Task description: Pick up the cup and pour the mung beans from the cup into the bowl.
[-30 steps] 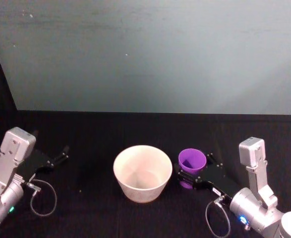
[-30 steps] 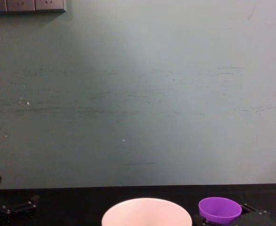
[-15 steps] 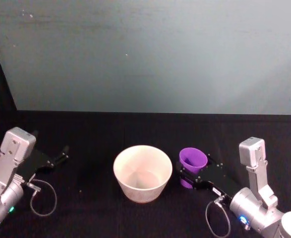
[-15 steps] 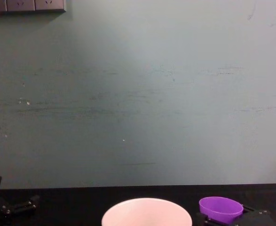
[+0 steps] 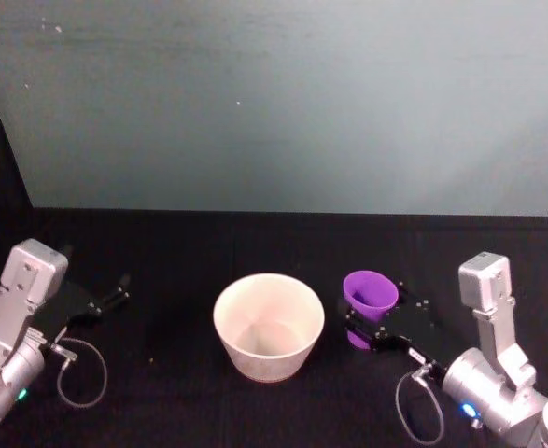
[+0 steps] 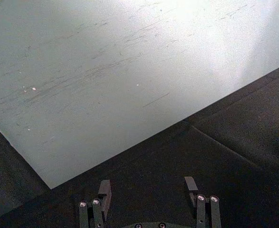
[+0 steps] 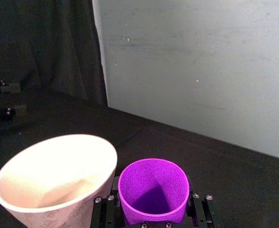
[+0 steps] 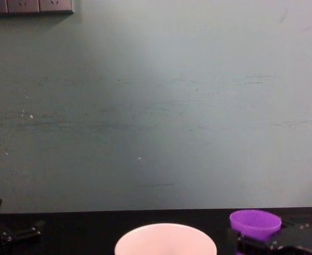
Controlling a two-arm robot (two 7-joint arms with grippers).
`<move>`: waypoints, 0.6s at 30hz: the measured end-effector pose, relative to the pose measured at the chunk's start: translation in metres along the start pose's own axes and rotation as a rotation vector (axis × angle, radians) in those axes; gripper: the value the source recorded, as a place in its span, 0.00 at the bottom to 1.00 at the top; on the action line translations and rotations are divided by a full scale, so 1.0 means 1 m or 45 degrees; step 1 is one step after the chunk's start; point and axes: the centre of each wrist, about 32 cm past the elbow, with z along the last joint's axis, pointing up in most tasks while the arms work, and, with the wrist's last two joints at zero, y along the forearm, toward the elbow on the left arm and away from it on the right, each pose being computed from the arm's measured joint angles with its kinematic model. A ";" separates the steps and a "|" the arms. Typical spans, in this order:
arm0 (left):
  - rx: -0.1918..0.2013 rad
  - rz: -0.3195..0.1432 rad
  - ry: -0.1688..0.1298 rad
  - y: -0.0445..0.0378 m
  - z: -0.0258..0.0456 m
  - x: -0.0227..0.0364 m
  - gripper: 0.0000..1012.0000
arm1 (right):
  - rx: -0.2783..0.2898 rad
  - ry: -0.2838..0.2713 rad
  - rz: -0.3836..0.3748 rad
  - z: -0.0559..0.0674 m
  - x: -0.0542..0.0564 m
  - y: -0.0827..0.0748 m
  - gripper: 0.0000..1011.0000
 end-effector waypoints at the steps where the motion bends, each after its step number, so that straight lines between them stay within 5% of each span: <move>1: 0.000 0.000 0.000 0.0000 0.0000 0.0000 0.99 | 0.003 -0.005 -0.002 0.003 0.000 -0.001 0.73; 18: 0.000 0.000 0.000 0.0000 0.0000 0.0000 0.99 | 0.111 -0.047 -0.050 0.075 0.011 -0.032 0.73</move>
